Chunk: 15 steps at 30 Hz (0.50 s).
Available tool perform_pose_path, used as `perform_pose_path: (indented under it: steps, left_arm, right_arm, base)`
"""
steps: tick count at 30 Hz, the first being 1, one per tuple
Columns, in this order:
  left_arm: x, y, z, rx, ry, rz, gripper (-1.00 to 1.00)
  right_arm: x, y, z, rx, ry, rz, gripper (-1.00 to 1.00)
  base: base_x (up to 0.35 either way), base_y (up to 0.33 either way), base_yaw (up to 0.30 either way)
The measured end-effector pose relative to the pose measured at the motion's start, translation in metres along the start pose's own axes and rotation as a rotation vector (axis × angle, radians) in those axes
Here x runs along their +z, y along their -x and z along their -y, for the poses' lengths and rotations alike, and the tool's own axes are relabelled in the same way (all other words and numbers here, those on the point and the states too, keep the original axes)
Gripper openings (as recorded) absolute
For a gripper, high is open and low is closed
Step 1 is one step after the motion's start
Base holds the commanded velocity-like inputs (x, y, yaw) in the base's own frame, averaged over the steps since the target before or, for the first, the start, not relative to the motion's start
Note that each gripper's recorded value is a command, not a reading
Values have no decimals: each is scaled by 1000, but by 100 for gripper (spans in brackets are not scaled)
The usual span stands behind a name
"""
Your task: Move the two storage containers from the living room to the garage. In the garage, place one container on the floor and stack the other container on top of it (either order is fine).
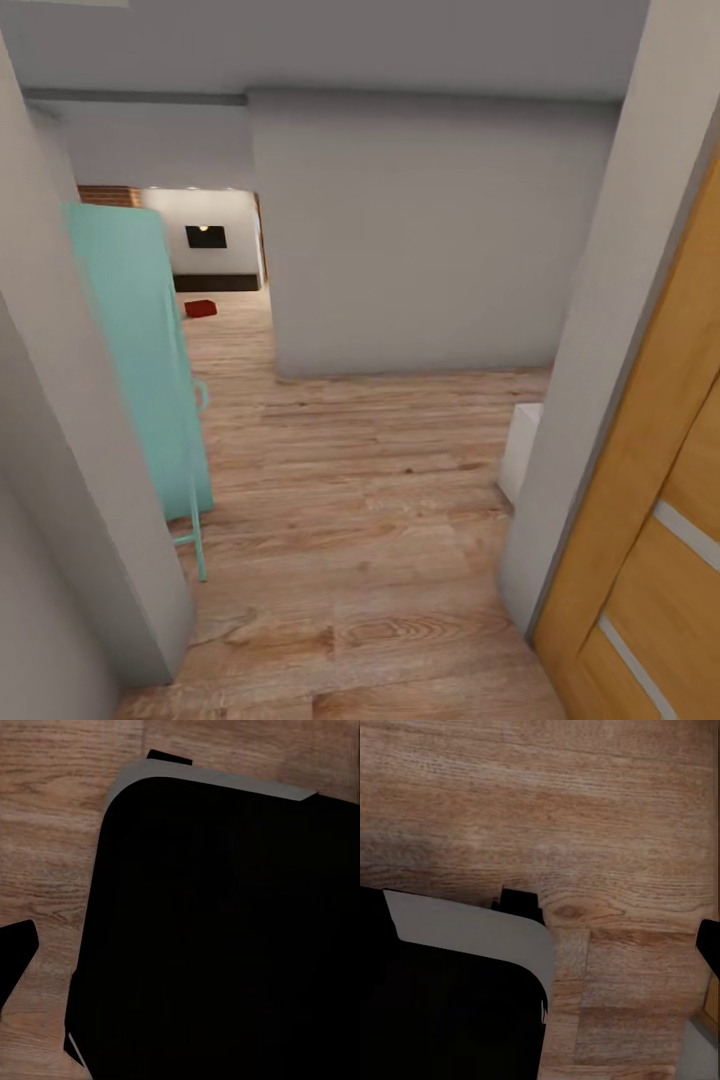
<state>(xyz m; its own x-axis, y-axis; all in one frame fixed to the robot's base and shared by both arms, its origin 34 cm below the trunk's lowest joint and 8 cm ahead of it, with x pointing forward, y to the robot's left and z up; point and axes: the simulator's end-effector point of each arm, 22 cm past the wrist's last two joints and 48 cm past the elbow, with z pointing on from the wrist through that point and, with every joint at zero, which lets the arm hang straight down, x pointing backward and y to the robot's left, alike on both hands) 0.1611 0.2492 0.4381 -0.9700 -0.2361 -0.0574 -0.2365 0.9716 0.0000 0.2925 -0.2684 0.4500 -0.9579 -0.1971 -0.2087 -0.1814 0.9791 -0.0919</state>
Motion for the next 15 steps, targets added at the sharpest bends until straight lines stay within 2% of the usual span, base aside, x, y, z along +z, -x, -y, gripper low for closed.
perform_pose_path:
  steps: [15]
  left_arm:
    - [0,0,0,0,0,2,100]
  right_arm:
    - [0,0,0,0,0,0,100]
  base:
    - [323,0,0]
